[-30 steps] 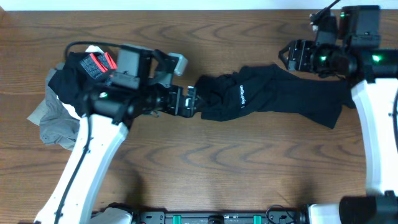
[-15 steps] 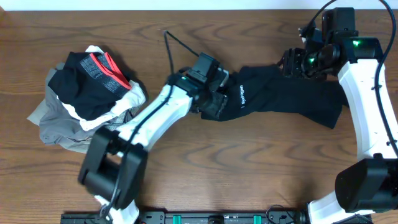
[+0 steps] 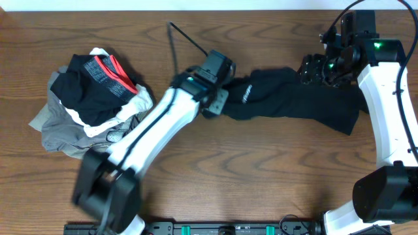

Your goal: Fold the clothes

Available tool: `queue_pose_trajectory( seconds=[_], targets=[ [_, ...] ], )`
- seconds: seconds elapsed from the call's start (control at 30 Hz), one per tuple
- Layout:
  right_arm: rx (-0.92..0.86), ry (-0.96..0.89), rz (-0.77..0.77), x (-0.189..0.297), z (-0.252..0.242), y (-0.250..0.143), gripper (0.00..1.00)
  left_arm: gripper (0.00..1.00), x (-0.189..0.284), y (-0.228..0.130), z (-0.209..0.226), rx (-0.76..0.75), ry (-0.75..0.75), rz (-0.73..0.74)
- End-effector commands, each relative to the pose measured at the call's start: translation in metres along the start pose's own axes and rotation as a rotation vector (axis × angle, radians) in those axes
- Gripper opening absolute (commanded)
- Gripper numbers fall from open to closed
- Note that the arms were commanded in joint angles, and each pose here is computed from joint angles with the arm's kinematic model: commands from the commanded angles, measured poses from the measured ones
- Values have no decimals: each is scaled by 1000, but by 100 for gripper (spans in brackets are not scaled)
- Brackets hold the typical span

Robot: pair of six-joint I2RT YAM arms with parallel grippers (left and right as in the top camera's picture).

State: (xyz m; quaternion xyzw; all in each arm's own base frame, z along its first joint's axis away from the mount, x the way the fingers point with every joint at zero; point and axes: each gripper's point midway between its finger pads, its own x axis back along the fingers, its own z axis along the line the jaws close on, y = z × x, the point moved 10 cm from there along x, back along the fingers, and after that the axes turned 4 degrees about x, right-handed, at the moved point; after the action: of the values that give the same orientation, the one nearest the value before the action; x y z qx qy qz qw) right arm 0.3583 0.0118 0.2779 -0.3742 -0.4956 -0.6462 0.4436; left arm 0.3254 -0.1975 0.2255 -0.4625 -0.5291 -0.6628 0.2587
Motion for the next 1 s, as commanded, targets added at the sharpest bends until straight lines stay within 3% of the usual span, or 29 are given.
queue_pose_trajectory(
  seconds=[0.0,0.17,0.67,0.97],
  targets=[
    [-16,-52,-16,6,-7,-4,78,6,84,22,20,83,142,-267],
    [-26,-58,37,-10,-12,-14,82,6,128,18,34,123,149,-378],
    [-64,35,208,-85,-24,-71,80,6,102,32,47,98,202,-367],
    [-139,40,111,-121,-32,-83,77,6,106,44,71,178,235,-447]
  ],
)
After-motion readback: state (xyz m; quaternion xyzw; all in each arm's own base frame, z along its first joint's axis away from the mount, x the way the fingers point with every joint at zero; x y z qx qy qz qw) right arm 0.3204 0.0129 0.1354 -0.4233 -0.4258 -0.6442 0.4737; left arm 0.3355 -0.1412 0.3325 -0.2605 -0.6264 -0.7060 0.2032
